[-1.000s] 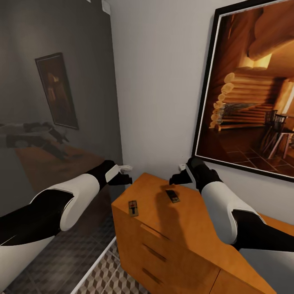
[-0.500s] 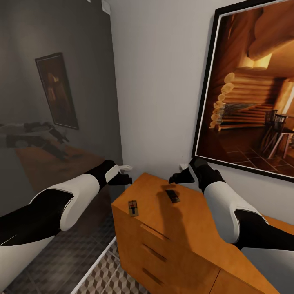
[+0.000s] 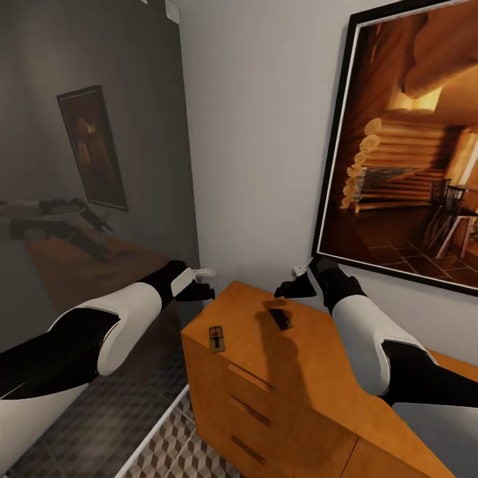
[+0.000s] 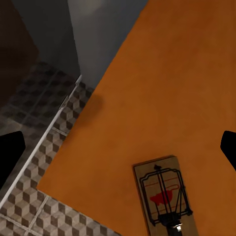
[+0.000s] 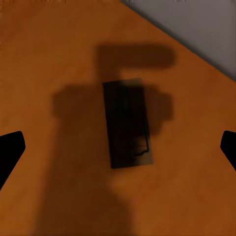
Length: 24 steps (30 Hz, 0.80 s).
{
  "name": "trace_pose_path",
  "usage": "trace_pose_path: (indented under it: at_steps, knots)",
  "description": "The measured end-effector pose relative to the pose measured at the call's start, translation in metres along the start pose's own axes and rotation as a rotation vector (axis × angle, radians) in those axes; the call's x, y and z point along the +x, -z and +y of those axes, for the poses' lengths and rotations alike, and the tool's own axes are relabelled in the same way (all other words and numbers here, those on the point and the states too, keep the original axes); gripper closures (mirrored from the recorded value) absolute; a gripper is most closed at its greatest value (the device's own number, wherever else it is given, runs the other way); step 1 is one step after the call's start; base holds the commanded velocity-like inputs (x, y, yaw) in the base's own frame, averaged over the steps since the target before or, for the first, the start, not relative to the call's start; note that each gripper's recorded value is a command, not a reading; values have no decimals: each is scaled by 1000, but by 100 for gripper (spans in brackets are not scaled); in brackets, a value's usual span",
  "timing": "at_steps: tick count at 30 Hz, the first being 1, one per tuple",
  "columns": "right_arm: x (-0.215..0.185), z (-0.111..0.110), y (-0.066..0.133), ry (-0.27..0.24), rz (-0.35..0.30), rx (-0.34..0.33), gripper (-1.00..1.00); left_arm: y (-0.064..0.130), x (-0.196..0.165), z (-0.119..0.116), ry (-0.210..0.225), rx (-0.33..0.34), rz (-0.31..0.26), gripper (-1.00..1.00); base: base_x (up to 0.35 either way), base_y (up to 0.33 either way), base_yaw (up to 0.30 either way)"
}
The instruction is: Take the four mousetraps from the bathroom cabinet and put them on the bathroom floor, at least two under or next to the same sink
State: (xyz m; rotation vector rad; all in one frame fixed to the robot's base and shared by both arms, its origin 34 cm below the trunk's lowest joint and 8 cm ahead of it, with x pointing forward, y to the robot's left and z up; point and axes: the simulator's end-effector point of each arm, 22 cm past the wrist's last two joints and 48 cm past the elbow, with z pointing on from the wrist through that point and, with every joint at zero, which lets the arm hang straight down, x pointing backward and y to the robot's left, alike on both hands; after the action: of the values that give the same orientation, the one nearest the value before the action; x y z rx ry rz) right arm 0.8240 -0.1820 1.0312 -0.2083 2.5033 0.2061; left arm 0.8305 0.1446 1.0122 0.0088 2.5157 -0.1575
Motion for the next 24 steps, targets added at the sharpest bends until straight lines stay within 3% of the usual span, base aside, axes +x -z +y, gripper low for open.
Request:
trace_pose_path:
  at_steps: [24]
  knots:
    - [-11,-2,-2,26,-58,10,-100,0,0,0,-1,-1,0,-100,0,0,0]
